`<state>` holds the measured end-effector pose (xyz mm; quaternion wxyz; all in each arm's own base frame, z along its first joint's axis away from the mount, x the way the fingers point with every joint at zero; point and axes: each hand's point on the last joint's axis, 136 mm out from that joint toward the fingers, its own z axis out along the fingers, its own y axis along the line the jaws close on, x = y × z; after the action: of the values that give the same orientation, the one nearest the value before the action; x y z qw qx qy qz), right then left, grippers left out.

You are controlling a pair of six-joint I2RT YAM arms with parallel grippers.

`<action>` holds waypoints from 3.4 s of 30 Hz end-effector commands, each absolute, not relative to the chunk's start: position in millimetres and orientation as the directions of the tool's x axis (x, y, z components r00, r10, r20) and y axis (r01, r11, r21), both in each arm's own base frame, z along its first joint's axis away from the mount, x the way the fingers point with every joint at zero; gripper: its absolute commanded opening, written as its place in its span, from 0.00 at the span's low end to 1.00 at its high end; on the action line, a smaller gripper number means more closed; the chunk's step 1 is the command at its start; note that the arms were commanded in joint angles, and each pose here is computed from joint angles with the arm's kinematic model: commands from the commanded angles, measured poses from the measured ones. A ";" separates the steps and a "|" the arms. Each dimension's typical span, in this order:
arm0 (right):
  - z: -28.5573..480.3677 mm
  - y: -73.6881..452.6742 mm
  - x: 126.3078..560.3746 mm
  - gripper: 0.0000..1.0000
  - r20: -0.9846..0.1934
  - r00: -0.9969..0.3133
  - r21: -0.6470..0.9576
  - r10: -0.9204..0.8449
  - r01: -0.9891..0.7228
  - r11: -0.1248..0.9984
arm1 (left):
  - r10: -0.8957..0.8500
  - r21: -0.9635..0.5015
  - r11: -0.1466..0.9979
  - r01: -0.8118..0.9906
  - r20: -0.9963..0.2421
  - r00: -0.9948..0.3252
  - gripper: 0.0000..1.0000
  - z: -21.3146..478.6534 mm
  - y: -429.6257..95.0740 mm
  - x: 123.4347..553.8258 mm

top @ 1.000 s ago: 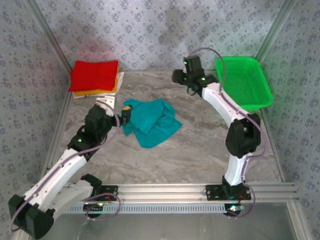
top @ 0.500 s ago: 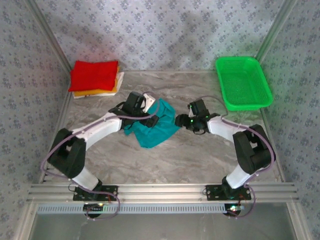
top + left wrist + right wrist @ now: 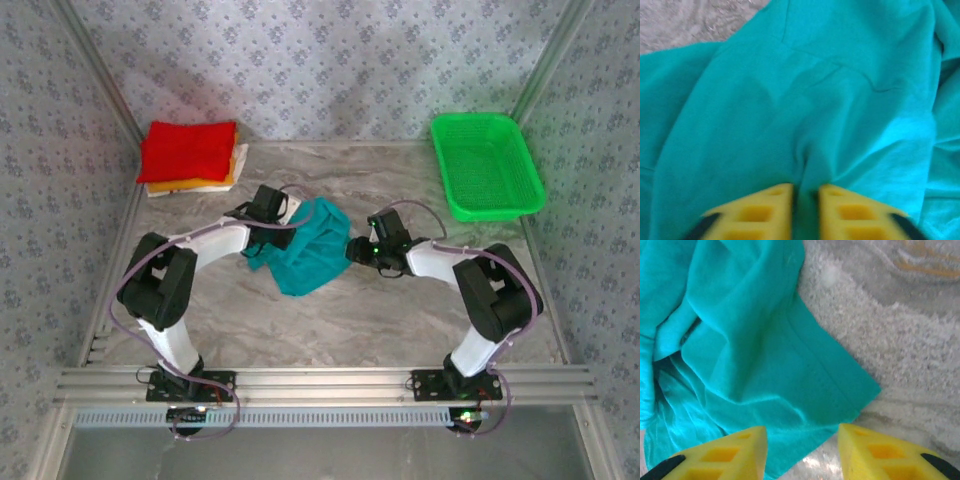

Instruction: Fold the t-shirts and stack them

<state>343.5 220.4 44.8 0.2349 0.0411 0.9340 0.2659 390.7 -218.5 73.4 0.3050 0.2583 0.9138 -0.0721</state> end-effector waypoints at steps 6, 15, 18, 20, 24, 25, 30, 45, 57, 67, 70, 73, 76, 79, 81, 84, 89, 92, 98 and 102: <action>61.3 203.2 385.4 0.14 -0.512 -0.817 0.466 0.265 -0.005 0.885 | 0.338 0.109 0.916 0.387 -0.730 -0.595 0.00 149.9 -195.5 410.0; 87.2 199.2 396.3 0.01 -0.572 -0.786 0.476 0.236 -0.083 0.876 | 0.262 0.099 0.934 0.343 -0.842 -0.472 0.00 226.9 -172.7 384.8; 102.2 228.1 398.3 0.32 -0.573 -0.803 0.552 0.163 -0.231 0.802 | 0.257 0.089 0.925 0.371 -0.864 -0.433 0.00 243.0 -173.2 374.7; 112.2 248.0 398.5 0.49 -0.584 -0.801 0.601 0.131 -0.318 0.733 | 0.245 0.086 0.925 0.370 -0.880 -0.407 0.00 252.3 -171.0 369.6; 108.8 274.7 395.3 0.69 -0.580 -0.807 0.670 0.106 -0.399 0.627 | 0.227 0.086 0.923 0.376 -0.910 -0.348 0.00 266.0 -167.3 360.2; 109.5 281.8 392.0 0.70 -0.584 -0.805 0.689 0.103 -0.425 0.587 | 0.227 0.089 0.924 0.371 -0.910 -0.347 0.00 267.1 -165.4 359.6; 102.4 302.1 367.5 0.72 -0.640 -0.767 0.676 0.049 -0.532 0.510 | 0.241 0.098 0.925 0.367 -0.898 -0.367 0.00 260.7 -163.2 358.6; 187.1 262.5 369.4 0.00 -0.779 -0.621 0.518 0.087 -0.560 0.647 | 0.149 0.066 0.951 0.301 -0.953 -0.263 0.00 297.5 -142.5 341.0; 397.8 163.6 286.5 0.00 -0.963 -0.253 0.223 0.098 -0.532 0.817 | 0.083 0.054 0.832 0.553 -0.996 -0.028 0.00 420.3 -154.7 258.0; 476.3 154.0 211.0 0.00 -0.991 -0.099 0.131 0.089 -0.594 0.793 | 0.017 0.034 0.535 0.844 -0.999 0.030 0.00 488.1 -192.7 162.7; 487.2 143.2 200.3 0.00 -0.995 -0.078 0.089 0.054 -0.570 0.817 | -0.004 -0.012 0.482 0.876 -1.000 -0.012 0.00 485.0 -204.1 154.6; 499.6 128.5 196.4 0.00 -0.998 -0.052 0.048 0.024 -0.524 0.851 | -0.022 -0.057 0.442 0.895 -0.998 -0.053 0.00 478.0 -218.5 156.6; 513.1 115.3 202.7 0.00 -1.000 -0.017 -0.006 -0.016 -0.452 0.892 | -0.033 -0.097 0.377 0.921 -0.995 -0.091 0.00 473.7 -239.7 157.3; 525.0 115.8 212.7 0.00 -0.997 -0.005 -0.073 -0.083 -0.424 0.903 | -0.003 -0.088 0.318 0.944 -0.996 -0.092 0.00 475.8 -259.7 151.7; 532.0 118.7 223.9 0.00 -0.994 0.008 -0.104 -0.110 -0.401 0.910 | 0.026 -0.056 0.316 0.947 -0.997 -0.067 0.00 475.9 -264.9 150.4; 530.2 139.0 254.1 0.00 -0.987 0.015 -0.155 -0.163 -0.406 0.901 | 0.067 0.024 0.446 0.895 -0.998 -0.007 0.00 460.4 -255.7 173.2; 468.7 199.6 343.9 0.00 -0.969 -0.136 -0.115 -0.207 -0.490 0.864 | 0.127 0.053 0.730 0.682 -0.990 -0.058 0.00 384.0 -220.2 244.0; 414.3 237.4 419.2 0.08 -0.955 -0.224 -0.056 -0.196 -0.512 0.857 | 0.092 -0.021 0.800 0.600 -0.983 -0.157 0.00 326.0 -201.5 277.4; 336.8 298.5 530.3 0.54 -0.853 -0.483 0.100 -0.196 -0.521 0.848 | -0.126 -0.149 0.989 0.023 -0.903 -0.410 0.44 203.8 -80.2 333.4; 345.8 290.3 507.7 0.61 -0.831 -0.522 0.149 -0.193 -0.543 0.827 | -0.212 -0.101 0.962 -0.253 -0.860 -0.464 0.53 184.4 -17.8 316.9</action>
<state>567.6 313.1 261.4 0.4343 -0.2220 0.8587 0.1574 318.0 -53.0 154.2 0.4626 -0.0380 0.8856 -0.0191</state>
